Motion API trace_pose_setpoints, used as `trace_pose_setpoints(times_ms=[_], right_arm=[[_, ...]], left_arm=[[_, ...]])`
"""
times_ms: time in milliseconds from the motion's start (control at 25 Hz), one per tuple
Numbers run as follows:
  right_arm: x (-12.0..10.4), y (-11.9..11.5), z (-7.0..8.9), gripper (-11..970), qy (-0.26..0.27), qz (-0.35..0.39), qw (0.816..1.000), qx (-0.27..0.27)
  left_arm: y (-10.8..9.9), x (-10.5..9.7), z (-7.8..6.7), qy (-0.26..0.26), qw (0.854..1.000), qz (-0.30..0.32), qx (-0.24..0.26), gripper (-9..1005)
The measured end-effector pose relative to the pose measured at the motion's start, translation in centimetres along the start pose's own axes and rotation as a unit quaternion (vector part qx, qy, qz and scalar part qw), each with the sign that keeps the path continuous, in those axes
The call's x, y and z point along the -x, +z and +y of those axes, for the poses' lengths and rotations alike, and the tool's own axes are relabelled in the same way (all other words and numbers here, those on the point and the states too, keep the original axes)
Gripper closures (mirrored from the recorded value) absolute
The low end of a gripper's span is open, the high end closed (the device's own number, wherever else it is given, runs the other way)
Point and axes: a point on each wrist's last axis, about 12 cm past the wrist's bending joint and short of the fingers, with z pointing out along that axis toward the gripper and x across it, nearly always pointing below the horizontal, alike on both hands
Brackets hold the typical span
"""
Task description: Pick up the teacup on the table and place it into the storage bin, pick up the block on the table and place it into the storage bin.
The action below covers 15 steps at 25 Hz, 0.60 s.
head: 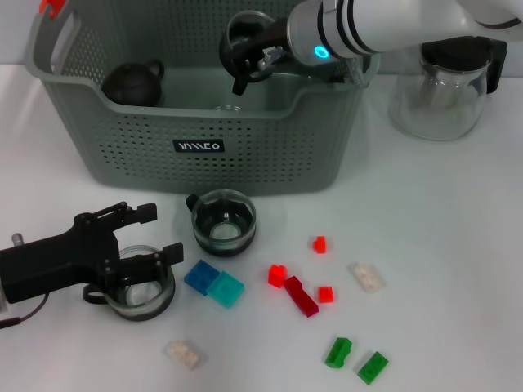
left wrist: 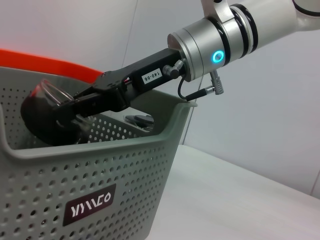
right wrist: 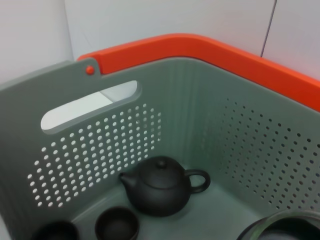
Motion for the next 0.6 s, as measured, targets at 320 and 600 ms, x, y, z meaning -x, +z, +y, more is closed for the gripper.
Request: trace_pose_setpoints(times_ms=[320,600], right_arm=[[-0.26,0.13,0.25,905,-0.015,0.009,1.0,0.001],[-0.27,0.21,0.53,905,-0.024,0.016,1.0,0.004]], left_arm=[[-0.05,-0.08,-0.03,-0.003,1.0,0.002,0.0,124],[0.02,-0.01,0.0,-0.002,1.0,0.001,-0.001,123]])
